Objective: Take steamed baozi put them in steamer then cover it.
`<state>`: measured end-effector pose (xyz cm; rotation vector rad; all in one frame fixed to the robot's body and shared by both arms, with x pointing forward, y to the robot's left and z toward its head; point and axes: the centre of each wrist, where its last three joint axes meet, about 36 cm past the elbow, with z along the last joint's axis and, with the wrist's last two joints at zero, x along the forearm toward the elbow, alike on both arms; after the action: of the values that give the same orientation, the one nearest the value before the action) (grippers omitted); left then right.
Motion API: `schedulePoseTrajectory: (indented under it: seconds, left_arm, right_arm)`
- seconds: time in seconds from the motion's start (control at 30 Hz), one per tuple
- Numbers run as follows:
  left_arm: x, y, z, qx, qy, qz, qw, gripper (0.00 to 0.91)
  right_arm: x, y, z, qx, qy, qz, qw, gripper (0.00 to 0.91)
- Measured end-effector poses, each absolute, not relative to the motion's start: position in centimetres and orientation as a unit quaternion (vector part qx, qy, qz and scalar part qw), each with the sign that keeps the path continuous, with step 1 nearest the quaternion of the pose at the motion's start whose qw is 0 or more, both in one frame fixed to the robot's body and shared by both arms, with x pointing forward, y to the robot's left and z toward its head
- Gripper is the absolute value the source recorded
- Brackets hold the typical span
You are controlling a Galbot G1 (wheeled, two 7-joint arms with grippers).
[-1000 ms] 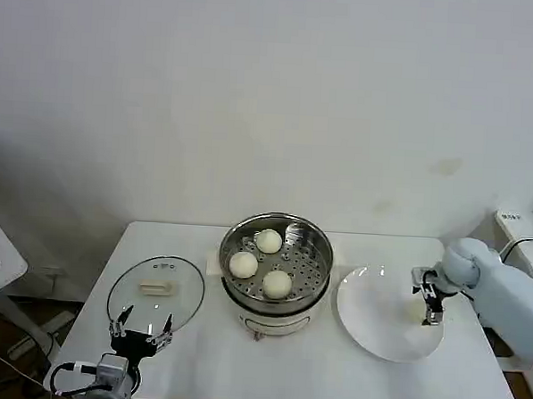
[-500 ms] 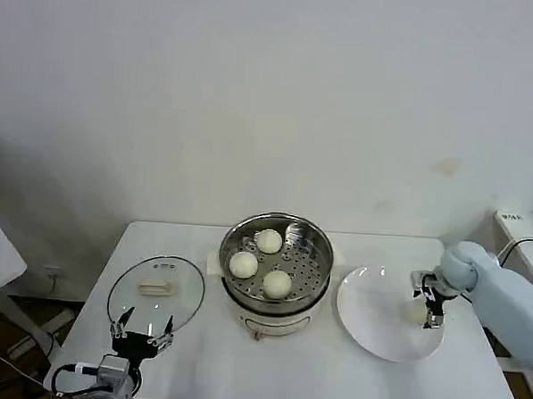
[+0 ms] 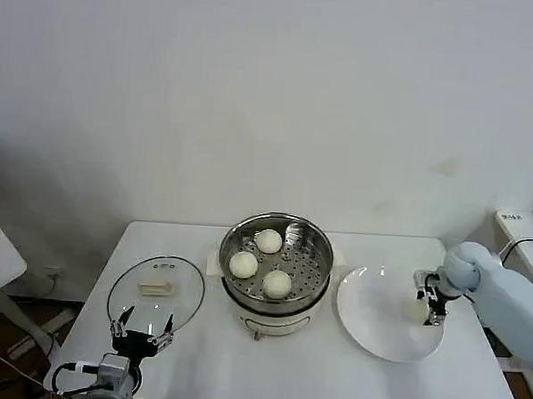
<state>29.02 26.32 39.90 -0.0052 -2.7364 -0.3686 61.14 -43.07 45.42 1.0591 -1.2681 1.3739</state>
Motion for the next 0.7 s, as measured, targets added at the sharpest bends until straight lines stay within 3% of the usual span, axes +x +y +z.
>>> schedulePoseTrajectory:
  seconds: [0.43, 0.7]
  left_arm:
    - [29.1, 26.3, 40.2, -0.001, -0.974, -0.130, 0.184, 0.907]
    - [29.4, 26.1, 40.3, 0.003, -0.976, -0.125, 0.180, 0.907]
  right_arm:
    - [61.8, -42.3, 49.1, 0.421, -0.553, 0.564, 0.445, 0.655]
    - [63.3, -37.9, 54.4, 0.432, -0.573, 0.577, 0.389, 0.655]
